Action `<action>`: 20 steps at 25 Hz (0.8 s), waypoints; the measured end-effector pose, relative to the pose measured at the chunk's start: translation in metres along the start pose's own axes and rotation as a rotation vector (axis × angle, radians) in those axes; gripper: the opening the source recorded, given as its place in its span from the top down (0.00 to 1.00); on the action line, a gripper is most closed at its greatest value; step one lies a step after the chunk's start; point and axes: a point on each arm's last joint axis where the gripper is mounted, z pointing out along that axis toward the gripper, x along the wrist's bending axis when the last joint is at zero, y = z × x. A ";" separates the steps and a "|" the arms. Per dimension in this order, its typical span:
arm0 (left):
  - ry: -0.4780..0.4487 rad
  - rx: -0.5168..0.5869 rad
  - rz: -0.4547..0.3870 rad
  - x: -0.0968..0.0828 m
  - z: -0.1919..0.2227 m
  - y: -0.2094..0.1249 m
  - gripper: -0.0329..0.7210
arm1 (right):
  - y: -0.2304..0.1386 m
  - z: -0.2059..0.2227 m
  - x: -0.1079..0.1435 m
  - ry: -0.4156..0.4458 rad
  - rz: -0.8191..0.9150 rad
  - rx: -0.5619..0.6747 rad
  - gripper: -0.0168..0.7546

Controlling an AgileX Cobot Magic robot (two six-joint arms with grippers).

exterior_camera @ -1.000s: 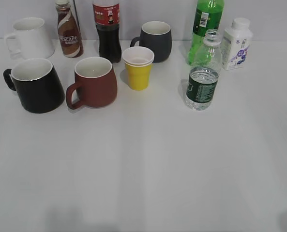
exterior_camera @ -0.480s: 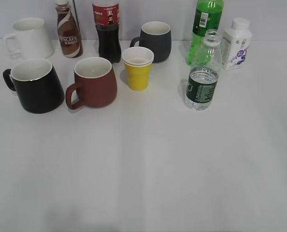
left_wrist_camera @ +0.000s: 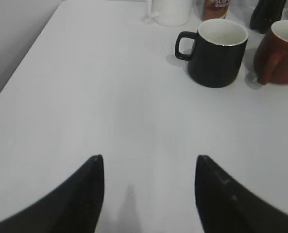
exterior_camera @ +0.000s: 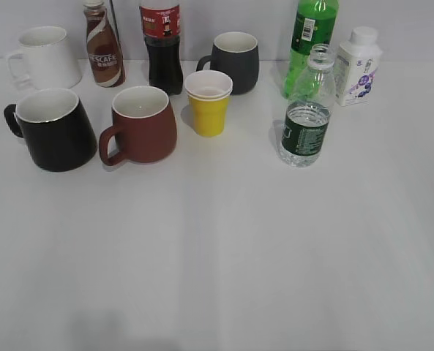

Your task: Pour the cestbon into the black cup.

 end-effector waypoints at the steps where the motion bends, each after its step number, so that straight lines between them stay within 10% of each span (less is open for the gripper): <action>1: 0.000 0.000 0.000 0.000 0.000 0.000 0.36 | 0.000 0.000 0.000 0.000 0.001 0.000 0.21; 20: 0.000 0.000 0.000 0.000 0.000 0.000 0.36 | 0.000 0.000 0.000 0.000 0.001 0.000 0.21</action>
